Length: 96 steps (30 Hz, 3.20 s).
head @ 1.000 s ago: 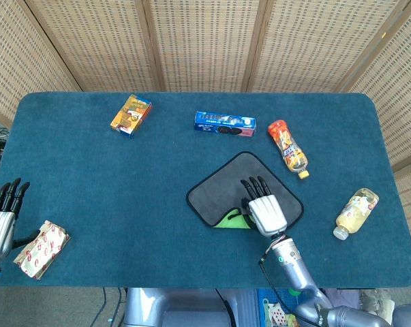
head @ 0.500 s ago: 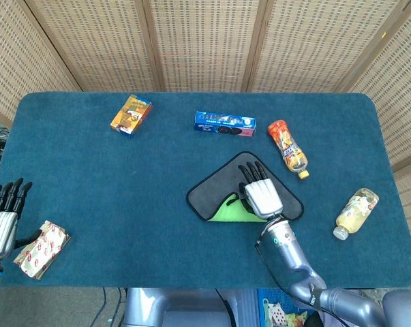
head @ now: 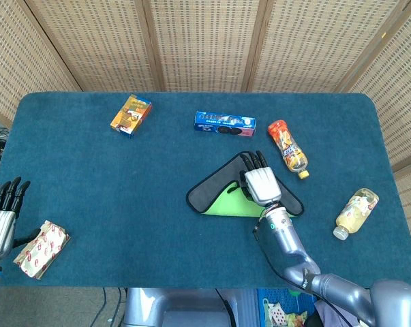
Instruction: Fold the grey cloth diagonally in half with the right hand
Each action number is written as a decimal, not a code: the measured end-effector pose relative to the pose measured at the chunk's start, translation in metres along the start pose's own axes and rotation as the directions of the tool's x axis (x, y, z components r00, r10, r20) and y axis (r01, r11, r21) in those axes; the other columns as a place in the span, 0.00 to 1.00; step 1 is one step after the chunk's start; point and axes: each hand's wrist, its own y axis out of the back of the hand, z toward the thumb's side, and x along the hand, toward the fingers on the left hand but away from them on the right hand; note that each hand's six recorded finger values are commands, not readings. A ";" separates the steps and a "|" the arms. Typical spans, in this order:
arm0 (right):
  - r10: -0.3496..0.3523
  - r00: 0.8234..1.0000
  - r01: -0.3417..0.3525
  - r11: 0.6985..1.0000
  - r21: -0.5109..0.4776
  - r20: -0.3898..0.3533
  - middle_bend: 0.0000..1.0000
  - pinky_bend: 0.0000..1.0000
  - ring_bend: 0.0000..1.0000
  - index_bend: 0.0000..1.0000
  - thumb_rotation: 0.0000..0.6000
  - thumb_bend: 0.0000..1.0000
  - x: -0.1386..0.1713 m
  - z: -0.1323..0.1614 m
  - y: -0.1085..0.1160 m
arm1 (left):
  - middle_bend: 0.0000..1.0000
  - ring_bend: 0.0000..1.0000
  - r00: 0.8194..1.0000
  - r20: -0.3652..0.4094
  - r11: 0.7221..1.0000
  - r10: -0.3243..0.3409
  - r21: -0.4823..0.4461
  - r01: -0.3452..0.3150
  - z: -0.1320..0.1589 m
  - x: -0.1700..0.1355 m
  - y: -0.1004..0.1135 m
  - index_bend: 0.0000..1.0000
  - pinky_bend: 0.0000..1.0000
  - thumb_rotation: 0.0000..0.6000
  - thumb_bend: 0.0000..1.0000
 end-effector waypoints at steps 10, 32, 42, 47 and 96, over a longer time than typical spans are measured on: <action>-0.012 0.999 0.011 1.000 0.016 0.033 0.13 0.00 0.00 0.58 1.00 0.48 -0.015 -0.009 0.007 | 0.00 0.00 1.000 0.006 1.000 -0.008 0.002 0.008 0.002 0.001 -0.002 0.00 0.00 1.00 0.17; 0.014 0.998 -0.017 0.999 0.040 0.059 0.13 0.00 0.00 0.58 1.00 0.49 -0.037 -0.015 0.003 | 0.00 0.00 1.000 -0.001 1.000 -0.018 0.001 0.018 0.000 0.003 -0.005 0.00 0.00 1.00 0.17; 0.014 0.997 -0.018 0.999 0.050 0.079 0.13 0.00 0.00 0.58 1.00 0.49 -0.046 -0.022 0.004 | 0.00 0.00 1.000 -0.005 1.000 -0.026 0.004 0.026 -0.001 0.004 -0.007 0.00 0.00 1.00 0.17; 0.007 0.997 -0.012 0.999 0.053 0.079 0.13 0.00 0.00 0.58 1.00 0.49 -0.052 -0.022 0.008 | 0.00 0.00 1.000 -0.006 1.000 -0.029 0.004 0.029 -0.001 0.004 -0.008 0.00 0.00 1.00 0.17; 0.035 0.994 -0.042 0.996 0.073 0.101 0.13 0.00 0.00 0.58 1.00 0.48 -0.078 -0.026 0.006 | 0.00 0.00 0.999 -0.011 0.999 -0.033 0.005 0.033 -0.001 0.006 -0.009 0.00 0.00 1.00 0.17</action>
